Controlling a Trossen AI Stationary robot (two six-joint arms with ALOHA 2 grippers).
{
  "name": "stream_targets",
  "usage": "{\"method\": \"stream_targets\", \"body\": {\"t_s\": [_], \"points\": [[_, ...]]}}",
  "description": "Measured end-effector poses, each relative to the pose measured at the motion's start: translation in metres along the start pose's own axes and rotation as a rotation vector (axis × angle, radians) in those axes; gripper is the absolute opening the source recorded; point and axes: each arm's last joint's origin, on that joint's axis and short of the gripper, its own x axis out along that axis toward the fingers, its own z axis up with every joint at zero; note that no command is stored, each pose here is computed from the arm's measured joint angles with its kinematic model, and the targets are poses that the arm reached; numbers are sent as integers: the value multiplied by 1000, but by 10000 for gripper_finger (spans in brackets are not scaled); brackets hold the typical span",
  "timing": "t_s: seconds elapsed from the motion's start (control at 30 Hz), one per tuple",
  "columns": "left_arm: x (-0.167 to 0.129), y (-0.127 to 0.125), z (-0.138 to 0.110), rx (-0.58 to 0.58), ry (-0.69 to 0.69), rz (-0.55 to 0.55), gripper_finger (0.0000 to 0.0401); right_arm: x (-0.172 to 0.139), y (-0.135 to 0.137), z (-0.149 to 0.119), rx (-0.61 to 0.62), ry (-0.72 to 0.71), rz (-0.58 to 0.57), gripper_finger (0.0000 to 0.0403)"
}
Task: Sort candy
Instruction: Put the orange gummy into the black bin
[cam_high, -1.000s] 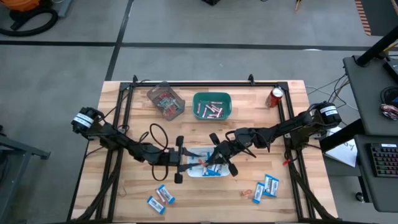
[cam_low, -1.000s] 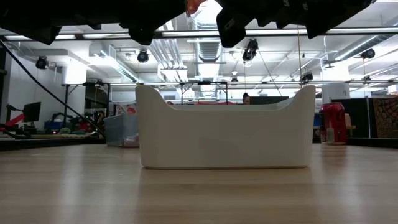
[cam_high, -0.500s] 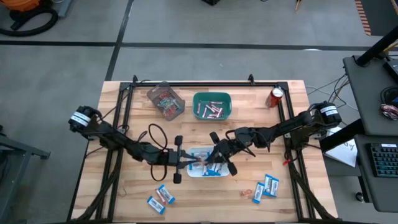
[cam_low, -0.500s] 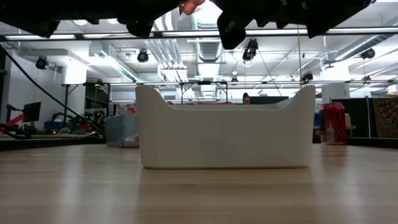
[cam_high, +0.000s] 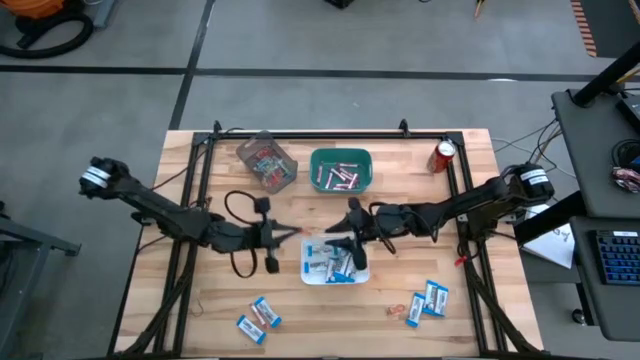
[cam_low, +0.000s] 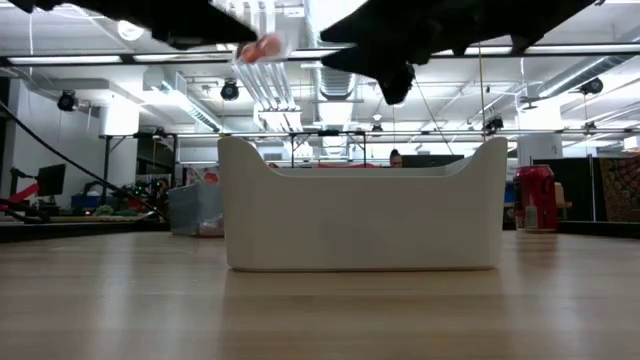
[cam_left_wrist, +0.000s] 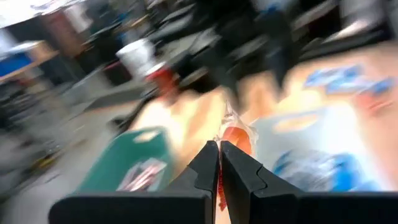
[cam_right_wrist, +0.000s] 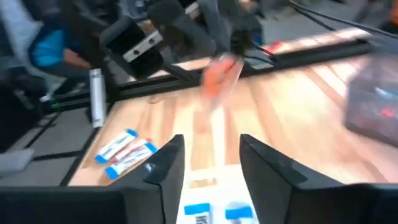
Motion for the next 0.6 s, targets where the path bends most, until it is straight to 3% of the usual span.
{"method": "stream_targets", "body": {"t_s": [0.17,0.33,0.6], "points": [[-14,35,-10,35,177,250,0,-2,-2,-1,40,19,-62,166],[-13,81,-33,-31,381,446,0,-2,-2,-1,39,24,-66,168],[1,153,-79,-168,679,532,0,-2,-2,-2,34,34,-69,168]]}}
